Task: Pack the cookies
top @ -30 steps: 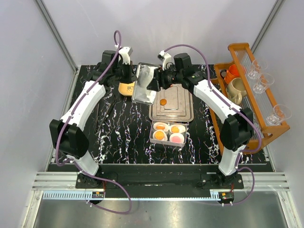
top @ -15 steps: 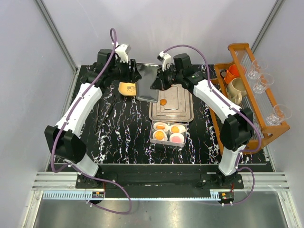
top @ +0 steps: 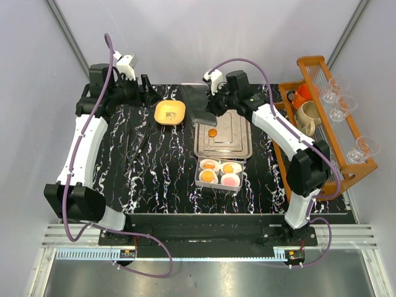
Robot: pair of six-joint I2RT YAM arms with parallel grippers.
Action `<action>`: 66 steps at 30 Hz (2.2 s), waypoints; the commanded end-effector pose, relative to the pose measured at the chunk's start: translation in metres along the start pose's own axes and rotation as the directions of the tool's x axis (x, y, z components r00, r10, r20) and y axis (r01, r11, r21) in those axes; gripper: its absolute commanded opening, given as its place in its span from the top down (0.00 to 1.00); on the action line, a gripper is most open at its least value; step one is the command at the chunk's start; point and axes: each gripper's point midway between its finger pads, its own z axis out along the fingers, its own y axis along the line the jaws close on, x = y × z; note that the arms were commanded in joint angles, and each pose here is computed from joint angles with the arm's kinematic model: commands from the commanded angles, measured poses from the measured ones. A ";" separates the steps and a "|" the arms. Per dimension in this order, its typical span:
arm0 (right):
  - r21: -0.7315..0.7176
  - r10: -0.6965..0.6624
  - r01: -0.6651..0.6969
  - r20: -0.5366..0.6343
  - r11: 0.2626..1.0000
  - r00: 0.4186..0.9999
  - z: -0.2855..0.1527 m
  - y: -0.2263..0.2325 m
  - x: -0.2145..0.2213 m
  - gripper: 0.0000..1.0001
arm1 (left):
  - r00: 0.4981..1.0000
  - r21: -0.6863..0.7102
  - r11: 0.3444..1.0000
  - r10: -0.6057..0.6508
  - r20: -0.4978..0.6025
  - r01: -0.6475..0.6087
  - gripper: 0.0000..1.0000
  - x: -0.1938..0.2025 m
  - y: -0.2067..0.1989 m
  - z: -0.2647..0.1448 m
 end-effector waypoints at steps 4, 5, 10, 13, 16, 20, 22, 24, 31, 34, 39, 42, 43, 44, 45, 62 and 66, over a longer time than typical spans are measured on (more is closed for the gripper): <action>0.252 -0.485 0.442 0.147 0.861 0.862 -0.029 -0.034 -0.070 1.00 | 1.000 0.125 0.992 0.000 -0.030 0.004 0.23 0.008 -0.027 -0.014; 0.290 -0.537 0.480 0.165 0.828 0.827 -0.033 -0.036 -0.081 1.00 | 0.999 0.127 0.992 -0.008 -0.035 0.013 0.23 0.009 -0.027 -0.013; 0.403 -0.800 0.704 0.143 0.585 0.583 -0.038 -0.026 -0.083 1.00 | 0.998 0.068 0.996 -0.060 -0.035 0.063 0.23 0.006 -0.016 -0.007; 0.444 -0.892 0.778 0.141 0.444 0.429 -0.039 -0.012 -0.075 1.00 | 0.995 0.057 0.994 -0.086 -0.046 0.089 0.23 0.010 -0.013 -0.004; 0.485 -0.943 0.809 0.152 0.331 0.295 -0.039 0.005 -0.066 1.00 | 0.992 0.065 0.991 -0.115 -0.060 0.119 0.23 0.015 -0.014 -0.002; 0.593 -0.977 0.778 0.168 0.207 0.132 -0.048 0.024 -0.072 1.00 | 0.985 0.096 0.982 -0.159 -0.068 0.165 0.22 0.018 -0.019 0.002; 0.618 -0.982 0.767 0.166 0.171 0.086 -0.046 0.030 -0.069 1.00 | 0.982 0.112 0.977 -0.173 -0.081 0.182 0.22 0.022 -0.022 0.003; 0.669 -0.986 0.730 0.163 0.138 0.037 -0.048 0.036 -0.073 1.00 | 0.974 0.120 0.970 -0.202 -0.099 0.213 0.22 0.029 -0.023 0.007; 0.797 -0.986 0.602 0.132 0.044 -0.102 -0.054 0.056 -0.087 1.00 | 0.962 0.186 0.949 -0.227 -0.153 0.254 0.21 0.040 -0.041 0.021; 0.800 -0.984 0.598 0.146 0.058 -0.101 -0.050 0.062 -0.088 1.00 | 0.960 0.214 0.942 -0.224 -0.171 0.258 0.21 0.042 -0.049 0.029; 0.797 -0.984 0.600 0.153 0.066 -0.095 -0.044 0.067 -0.086 1.00 | 0.954 0.247 0.929 -0.233 -0.188 0.276 0.21 0.040 -0.054 0.036; 0.800 -0.984 0.596 0.154 0.067 -0.095 -0.043 0.069 -0.087 1.00 | 0.947 0.270 0.916 -0.245 -0.206 0.296 0.24 0.044 -0.057 0.040; 0.801 -0.984 0.595 0.151 0.065 -0.095 -0.042 0.069 -0.088 1.00 | 0.943 0.272 0.911 -0.257 -0.211 0.309 0.25 0.045 -0.057 0.042; 0.801 -0.984 0.595 0.150 0.066 -0.094 -0.042 0.069 -0.087 1.00 | 0.943 0.283 0.907 -0.258 -0.212 0.312 0.27 0.045 -0.058 0.042; 0.802 -0.985 0.594 0.146 0.064 -0.092 -0.043 0.068 -0.087 1.00 | 0.940 0.296 0.901 -0.260 -0.219 0.318 0.32 0.046 -0.061 0.042; 0.790 -0.994 0.611 0.102 0.055 -0.043 -0.038 0.056 -0.080 0.50 | 0.925 0.432 0.819 -0.311 -0.220 0.378 1.00 0.035 -0.084 0.036; 0.779 -0.995 0.621 0.101 0.087 0.013 -0.035 0.048 -0.076 0.15 | 0.922 0.445 0.808 -0.327 -0.208 0.387 1.00 0.027 -0.084 0.035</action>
